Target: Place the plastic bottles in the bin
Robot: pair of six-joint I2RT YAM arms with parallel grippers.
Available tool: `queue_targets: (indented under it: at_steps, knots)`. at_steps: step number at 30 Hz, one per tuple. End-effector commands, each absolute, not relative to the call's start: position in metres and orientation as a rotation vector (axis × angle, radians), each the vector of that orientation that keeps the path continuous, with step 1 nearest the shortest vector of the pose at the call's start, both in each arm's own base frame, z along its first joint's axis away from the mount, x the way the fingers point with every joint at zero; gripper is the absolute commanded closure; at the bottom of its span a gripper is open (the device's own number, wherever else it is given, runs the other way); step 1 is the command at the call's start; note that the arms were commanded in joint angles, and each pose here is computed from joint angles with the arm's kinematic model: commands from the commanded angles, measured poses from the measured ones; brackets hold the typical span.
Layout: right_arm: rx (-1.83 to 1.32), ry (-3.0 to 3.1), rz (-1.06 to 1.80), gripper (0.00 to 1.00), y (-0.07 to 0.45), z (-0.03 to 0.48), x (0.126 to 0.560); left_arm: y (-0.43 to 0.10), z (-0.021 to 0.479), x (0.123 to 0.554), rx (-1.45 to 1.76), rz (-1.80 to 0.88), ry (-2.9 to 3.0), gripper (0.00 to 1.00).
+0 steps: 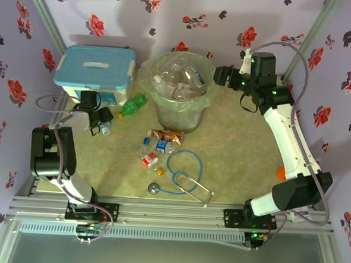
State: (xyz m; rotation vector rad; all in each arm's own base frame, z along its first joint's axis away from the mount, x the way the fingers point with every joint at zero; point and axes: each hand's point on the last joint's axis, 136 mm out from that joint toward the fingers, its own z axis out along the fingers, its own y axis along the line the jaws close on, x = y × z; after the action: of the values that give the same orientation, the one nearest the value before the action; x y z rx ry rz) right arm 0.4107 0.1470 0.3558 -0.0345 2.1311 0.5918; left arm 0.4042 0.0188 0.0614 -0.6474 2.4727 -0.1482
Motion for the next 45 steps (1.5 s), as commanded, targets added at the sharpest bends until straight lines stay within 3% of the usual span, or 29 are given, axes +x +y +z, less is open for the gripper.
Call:
queue_targets:
  at_steps: [1,16,19,24,31,35,45]
  knots:
    - [-0.024,2.122,0.615,0.13,0.146,0.355,0.415,0.021,0.056,0.404,-0.656,-0.153,2.484,0.40]
    - [-0.026,2.121,0.631,0.13,0.148,0.353,0.420,0.020,0.124,0.383,-0.638,-0.176,2.383,0.42]
    - [-0.023,2.118,0.634,0.13,0.148,0.354,0.420,0.013,0.163,0.378,-0.600,-0.218,2.305,0.42]
    - [-0.030,2.117,0.651,0.13,0.151,0.353,0.423,-0.015,0.275,0.382,-0.348,-0.245,2.133,0.47]
    - [-0.008,2.120,0.689,0.13,0.156,0.348,0.428,-0.118,0.419,0.384,0.105,-0.348,1.893,0.51]
    - [-0.024,2.130,0.698,0.13,0.159,0.345,0.429,-0.188,0.471,0.383,0.295,-0.437,1.756,0.51]
    - [-0.055,2.148,0.656,0.13,0.156,0.339,0.427,-0.341,0.453,0.408,0.676,-0.554,1.780,0.53]
